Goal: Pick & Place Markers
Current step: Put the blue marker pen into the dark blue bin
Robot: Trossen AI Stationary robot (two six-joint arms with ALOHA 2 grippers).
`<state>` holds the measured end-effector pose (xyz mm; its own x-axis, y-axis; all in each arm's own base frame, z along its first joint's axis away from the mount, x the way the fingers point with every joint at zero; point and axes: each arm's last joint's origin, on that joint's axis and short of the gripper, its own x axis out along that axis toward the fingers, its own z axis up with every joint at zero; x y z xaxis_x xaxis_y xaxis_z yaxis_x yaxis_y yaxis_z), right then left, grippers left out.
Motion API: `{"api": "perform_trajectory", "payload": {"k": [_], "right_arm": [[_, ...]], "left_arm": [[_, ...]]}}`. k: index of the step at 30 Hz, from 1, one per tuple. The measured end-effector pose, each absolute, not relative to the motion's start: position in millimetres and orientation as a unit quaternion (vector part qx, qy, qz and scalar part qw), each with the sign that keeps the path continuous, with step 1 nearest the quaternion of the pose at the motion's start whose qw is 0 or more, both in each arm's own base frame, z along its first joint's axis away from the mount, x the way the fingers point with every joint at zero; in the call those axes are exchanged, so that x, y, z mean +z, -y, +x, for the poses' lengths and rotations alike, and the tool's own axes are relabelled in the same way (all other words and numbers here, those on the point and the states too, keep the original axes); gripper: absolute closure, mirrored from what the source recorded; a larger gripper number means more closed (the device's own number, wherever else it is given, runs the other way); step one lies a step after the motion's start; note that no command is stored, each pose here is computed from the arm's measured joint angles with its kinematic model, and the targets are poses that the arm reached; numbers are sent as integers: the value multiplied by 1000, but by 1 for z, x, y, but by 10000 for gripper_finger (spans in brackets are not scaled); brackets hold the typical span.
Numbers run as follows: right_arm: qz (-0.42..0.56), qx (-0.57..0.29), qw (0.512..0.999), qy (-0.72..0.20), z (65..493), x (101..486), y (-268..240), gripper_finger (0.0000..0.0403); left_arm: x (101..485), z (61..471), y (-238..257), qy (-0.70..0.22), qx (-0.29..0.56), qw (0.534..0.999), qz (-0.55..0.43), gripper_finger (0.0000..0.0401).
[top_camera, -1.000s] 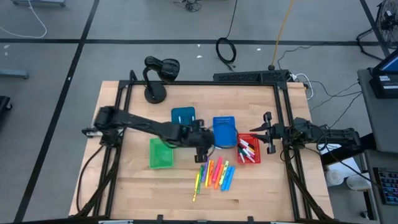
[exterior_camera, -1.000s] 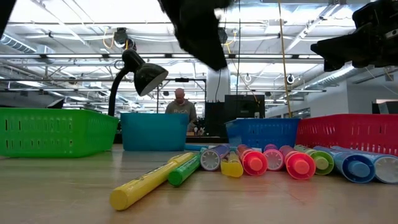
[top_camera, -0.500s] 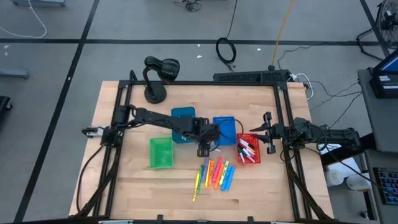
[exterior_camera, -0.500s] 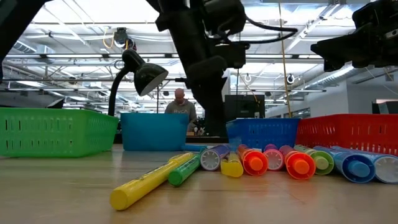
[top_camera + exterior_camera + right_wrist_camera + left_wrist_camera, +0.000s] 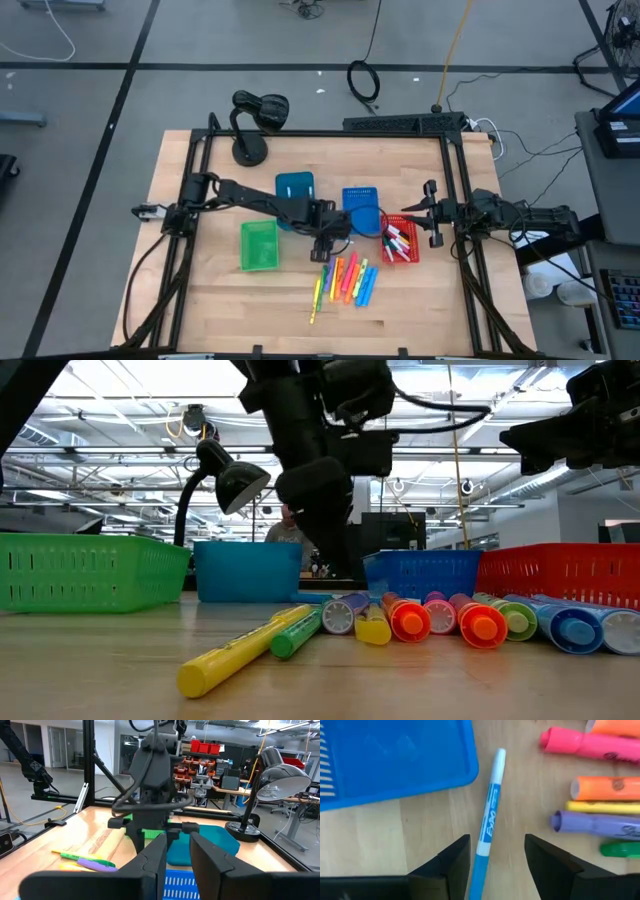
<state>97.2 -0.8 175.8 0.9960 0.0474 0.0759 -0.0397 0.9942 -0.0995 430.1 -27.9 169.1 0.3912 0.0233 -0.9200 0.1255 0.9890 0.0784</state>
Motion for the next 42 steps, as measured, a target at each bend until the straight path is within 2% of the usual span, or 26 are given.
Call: {"api": "perform_trajectory", "payload": {"k": [11,19,23,29,42], "right_arm": [[-49,22,998,39,97,176,1,332],[-49,22,998,39,97,176,1,332],[-49,22,998,39,97,176,1,332],[-49,22,998,39,97,176,1,332],[-49,22,998,39,97,176,1,332]], "left_arm": [[134,417,17,-540,-15,839,59,213],[130,415,15,-536,-19,842,53,218],[129,415,16,-536,-25,842,56,258],[128,415,17,-537,-34,841,52,367],[137,413,32,-523,-38,848,83,370]]}}
